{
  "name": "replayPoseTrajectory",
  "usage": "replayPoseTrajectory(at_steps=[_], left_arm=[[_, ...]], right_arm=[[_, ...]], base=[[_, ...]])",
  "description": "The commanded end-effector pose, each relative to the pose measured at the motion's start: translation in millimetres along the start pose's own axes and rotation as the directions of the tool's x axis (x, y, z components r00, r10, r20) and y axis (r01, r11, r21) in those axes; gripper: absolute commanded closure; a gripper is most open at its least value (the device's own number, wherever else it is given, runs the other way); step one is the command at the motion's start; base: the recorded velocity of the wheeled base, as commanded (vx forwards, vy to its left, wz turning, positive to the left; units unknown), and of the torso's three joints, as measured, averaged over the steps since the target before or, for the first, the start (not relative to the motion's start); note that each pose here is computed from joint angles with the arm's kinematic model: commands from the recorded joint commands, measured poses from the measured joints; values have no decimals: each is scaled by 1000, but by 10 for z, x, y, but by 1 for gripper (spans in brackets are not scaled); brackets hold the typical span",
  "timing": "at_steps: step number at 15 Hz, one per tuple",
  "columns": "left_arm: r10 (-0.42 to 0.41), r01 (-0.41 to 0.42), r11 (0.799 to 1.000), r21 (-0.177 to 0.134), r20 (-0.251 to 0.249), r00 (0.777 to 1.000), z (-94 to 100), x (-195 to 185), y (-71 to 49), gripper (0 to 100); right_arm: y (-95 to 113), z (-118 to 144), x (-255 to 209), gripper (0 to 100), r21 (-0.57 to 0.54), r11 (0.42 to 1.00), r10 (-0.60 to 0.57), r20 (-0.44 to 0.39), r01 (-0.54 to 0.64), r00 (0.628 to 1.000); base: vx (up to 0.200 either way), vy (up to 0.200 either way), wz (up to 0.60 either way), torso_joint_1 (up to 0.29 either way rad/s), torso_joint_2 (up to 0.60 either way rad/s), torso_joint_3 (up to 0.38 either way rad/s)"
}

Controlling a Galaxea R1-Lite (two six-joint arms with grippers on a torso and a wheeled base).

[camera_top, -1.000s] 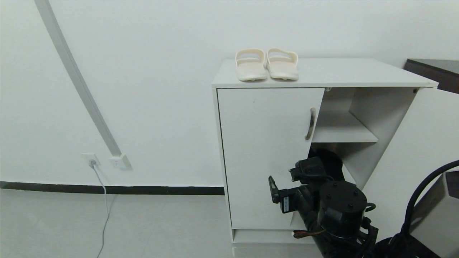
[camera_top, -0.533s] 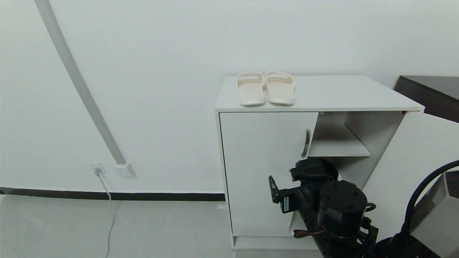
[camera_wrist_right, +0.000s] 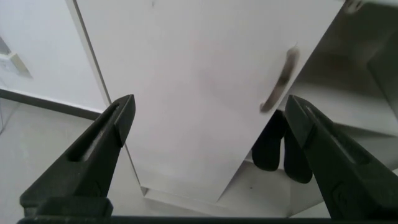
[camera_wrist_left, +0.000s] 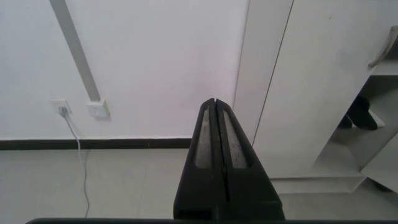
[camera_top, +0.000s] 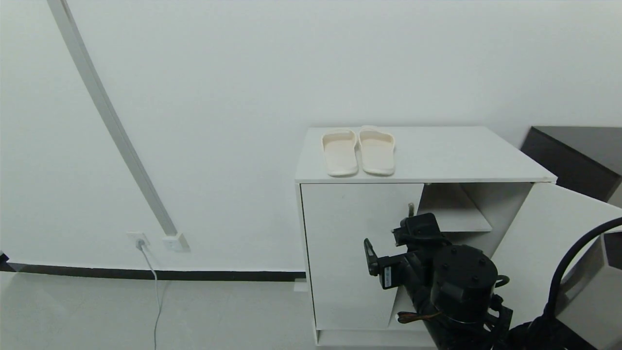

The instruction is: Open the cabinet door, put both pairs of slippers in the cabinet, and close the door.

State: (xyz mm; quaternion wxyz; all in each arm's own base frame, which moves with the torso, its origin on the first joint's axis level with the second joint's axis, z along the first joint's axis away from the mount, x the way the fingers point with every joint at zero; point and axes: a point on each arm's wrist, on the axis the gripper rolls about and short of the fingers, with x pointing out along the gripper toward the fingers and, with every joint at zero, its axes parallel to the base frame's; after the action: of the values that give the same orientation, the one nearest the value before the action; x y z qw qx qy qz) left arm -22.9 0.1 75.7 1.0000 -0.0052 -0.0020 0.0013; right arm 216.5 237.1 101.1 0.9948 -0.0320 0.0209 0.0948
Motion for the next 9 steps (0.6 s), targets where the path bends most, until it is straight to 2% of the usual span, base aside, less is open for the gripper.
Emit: replayPoseTrajectory(at_steps=[1, 9], left_arm=[[1, -1, 1000, 1, -1, 1000, 1, 1, 0, 100], [1, -1, 1000, 1, -1, 1000, 1, 1, 0, 100]], right_arm=[[3, -1, -1, 0, -1, 1000, 1, 0, -1, 1000], [3, -1, -1, 0, -1, 1000, 1, 0, -1, 1000]], base=[[0, 0, 0, 222, -540, -315], [0, 0, 0, 249, -573, -328]])
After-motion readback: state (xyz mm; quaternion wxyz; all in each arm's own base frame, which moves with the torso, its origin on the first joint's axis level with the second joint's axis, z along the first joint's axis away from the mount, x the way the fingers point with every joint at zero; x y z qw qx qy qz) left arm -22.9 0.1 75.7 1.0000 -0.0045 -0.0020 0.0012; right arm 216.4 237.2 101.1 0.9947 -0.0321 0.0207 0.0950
